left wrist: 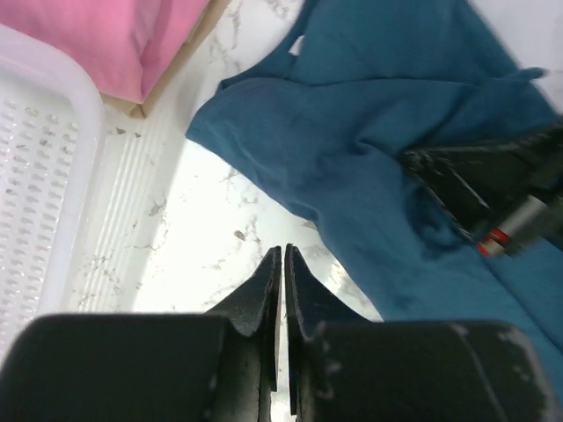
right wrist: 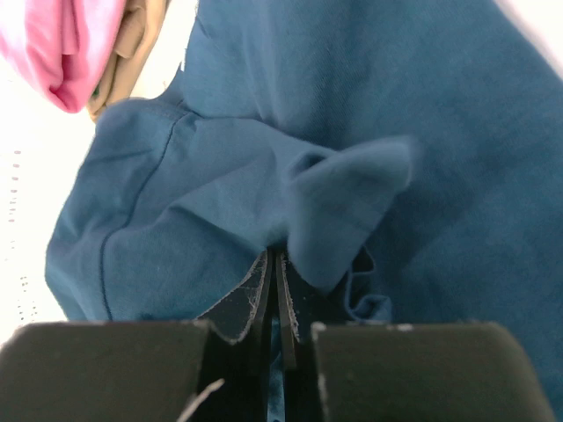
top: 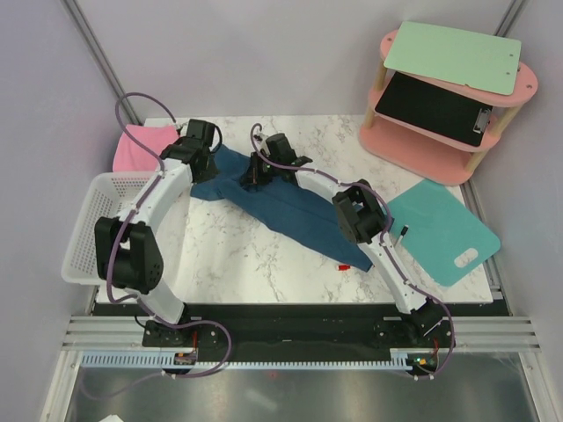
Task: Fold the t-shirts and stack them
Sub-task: Rotate the tshirt 90 degrees
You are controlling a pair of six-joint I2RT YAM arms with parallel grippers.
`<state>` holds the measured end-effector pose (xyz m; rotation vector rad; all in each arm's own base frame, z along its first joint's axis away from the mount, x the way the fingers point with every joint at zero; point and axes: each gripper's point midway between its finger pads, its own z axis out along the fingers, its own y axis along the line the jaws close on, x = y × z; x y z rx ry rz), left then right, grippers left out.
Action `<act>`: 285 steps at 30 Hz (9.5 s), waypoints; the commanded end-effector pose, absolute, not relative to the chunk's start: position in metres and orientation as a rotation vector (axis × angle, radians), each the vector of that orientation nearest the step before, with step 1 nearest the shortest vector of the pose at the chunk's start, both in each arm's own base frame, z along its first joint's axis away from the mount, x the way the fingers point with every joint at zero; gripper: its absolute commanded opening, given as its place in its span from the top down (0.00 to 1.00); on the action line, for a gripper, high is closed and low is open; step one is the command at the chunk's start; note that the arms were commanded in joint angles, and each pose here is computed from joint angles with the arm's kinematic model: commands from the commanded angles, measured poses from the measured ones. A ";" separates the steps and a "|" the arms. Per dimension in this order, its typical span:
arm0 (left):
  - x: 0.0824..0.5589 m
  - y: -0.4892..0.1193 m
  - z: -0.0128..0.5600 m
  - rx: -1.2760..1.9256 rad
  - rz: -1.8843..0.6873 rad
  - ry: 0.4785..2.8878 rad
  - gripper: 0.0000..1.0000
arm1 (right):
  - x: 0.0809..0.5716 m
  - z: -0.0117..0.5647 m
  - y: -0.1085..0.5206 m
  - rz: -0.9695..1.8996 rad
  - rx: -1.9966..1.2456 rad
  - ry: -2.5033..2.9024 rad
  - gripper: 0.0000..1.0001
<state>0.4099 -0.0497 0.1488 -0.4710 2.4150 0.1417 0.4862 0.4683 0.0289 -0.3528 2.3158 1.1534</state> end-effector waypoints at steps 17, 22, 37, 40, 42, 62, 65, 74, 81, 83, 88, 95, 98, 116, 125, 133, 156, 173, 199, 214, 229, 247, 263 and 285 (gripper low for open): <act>0.342 -0.315 0.074 -0.021 -0.613 2.579 0.98 | 0.561 -0.048 0.335 0.838 0.170 2.494 0.91; 0.331 -0.361 0.061 -0.041 -0.814 2.578 0.98 | 0.584 -0.041 0.301 0.816 0.253 2.459 0.91; 0.325 -0.383 -0.006 -0.210 -0.943 2.731 0.98 | 0.596 -0.036 0.280 0.849 0.276 2.443 0.91; 0.327 -0.347 -0.013 -0.320 -0.827 2.751 0.98 | 0.599 -0.037 0.271 0.848 0.295 2.442 0.91; 0.323 -0.319 -0.015 -0.388 -0.733 2.763 0.98 | 0.600 -0.037 0.269 0.853 0.299 2.442 0.91; 0.360 -0.179 0.021 -0.494 -0.479 2.692 0.98 | 0.602 -0.017 0.272 0.897 0.215 2.398 0.91; 0.352 -0.179 0.026 -0.479 -0.495 2.704 0.98 | 0.610 0.005 0.268 0.853 0.198 2.342 0.90; 0.323 -0.172 0.031 -0.463 -0.506 2.724 0.98 | 0.600 0.074 0.261 0.768 0.076 2.237 0.87; 0.317 -0.176 0.070 -0.324 -0.577 2.632 0.98 | 0.503 0.207 0.264 0.553 -0.193 2.048 0.22; 0.317 -0.175 0.087 -0.299 -0.594 2.589 0.96 | 0.460 0.194 0.272 0.470 -0.284 2.081 0.02; 0.304 -0.171 0.110 -0.256 -0.614 2.550 0.57 | 0.368 0.197 0.270 0.474 -0.423 2.133 0.02; 0.291 -0.158 0.121 -0.286 -0.573 2.537 0.13 | 0.249 0.132 0.257 0.473 -0.632 2.330 0.09; 0.290 -0.152 0.117 -0.328 -0.569 2.555 0.06 | 0.217 0.116 0.251 0.438 -0.680 2.369 0.13; 0.285 -0.143 0.069 -0.452 -0.790 2.676 0.00 | 0.129 0.067 0.308 0.594 -0.890 2.382 0.27; 0.280 -0.135 0.063 -0.463 -0.773 2.679 0.01 | 0.128 0.026 0.327 0.601 -0.917 2.412 0.34; 0.277 -0.132 0.061 -0.462 -0.763 2.684 0.01 | 0.137 0.011 0.344 0.588 -0.914 2.411 0.43; 0.278 -0.118 0.049 -0.502 -0.710 2.702 0.01 | 0.117 0.082 0.346 0.727 -1.046 2.249 1.00; 0.276 -0.118 0.044 -0.496 -0.714 2.717 0.02 | 0.254 0.082 0.157 0.159 -0.192 2.360 1.00; 0.279 -0.124 0.052 -0.434 -0.765 2.699 0.01 | 0.330 0.029 0.035 0.129 0.465 2.510 0.31; 0.285 -0.172 0.069 -0.216 -0.858 2.658 0.98 | 0.388 0.085 0.140 0.323 0.114 2.395 0.02; 0.255 -0.236 0.032 -0.123 -0.858 2.795 0.98 | 0.521 0.097 0.223 0.494 0.040 2.294 0.02; 0.155 -0.228 -0.006 -0.208 -0.819 2.979 0.98 | 0.625 0.129 0.267 0.578 -0.025 2.059 0.02; 0.119 -0.211 -0.007 -0.305 -0.809 2.979 0.98 | 0.646 0.034 0.290 0.627 0.039 2.124 0.67; 0.185 -0.245 0.079 -0.081 -0.917 2.604 0.18 | 0.665 0.135 0.249 0.628 0.058 1.916 0.34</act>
